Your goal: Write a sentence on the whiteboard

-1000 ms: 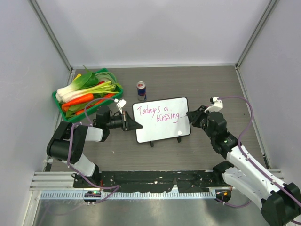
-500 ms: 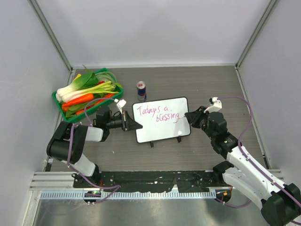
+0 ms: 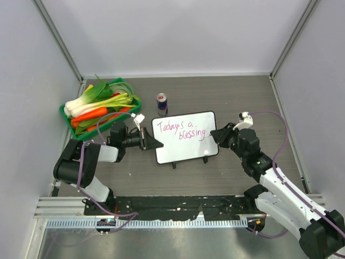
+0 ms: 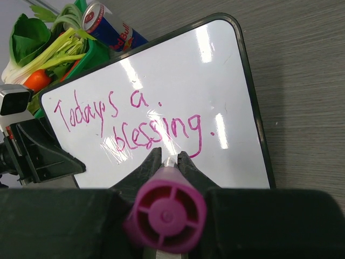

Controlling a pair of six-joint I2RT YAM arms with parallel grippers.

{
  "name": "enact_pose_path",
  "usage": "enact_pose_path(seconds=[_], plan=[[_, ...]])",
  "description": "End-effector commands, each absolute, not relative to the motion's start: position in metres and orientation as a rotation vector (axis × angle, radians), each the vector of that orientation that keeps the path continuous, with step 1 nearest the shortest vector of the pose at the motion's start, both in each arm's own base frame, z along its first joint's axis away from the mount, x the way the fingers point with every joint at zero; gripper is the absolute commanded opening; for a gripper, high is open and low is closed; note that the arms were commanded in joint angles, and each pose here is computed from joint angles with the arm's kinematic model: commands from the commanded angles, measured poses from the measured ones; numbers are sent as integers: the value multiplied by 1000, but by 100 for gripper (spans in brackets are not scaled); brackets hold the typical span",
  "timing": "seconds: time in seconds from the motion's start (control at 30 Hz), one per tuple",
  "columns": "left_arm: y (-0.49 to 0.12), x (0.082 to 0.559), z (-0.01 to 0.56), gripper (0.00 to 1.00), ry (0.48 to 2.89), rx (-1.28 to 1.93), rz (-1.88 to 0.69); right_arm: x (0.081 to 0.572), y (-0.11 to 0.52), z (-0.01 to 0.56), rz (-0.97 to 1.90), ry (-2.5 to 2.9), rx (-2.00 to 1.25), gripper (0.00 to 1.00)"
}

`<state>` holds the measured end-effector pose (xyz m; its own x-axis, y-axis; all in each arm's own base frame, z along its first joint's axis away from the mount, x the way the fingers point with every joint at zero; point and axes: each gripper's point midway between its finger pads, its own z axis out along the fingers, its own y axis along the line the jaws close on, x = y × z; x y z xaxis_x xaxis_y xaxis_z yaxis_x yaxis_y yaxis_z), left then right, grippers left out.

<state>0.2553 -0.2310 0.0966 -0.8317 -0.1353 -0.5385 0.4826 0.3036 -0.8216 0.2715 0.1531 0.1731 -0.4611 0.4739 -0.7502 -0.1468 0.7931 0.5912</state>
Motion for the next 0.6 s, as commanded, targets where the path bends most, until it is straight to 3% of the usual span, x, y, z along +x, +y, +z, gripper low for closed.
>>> enact_pose_path(seconds=[0.0,0.57], plan=[[-228,261,79,0,2130,234,-1502,273,154,185,759,1886,248,1],[-228,260,79,0,2132,234,-1504,246,164,189,876,1961,239,1]])
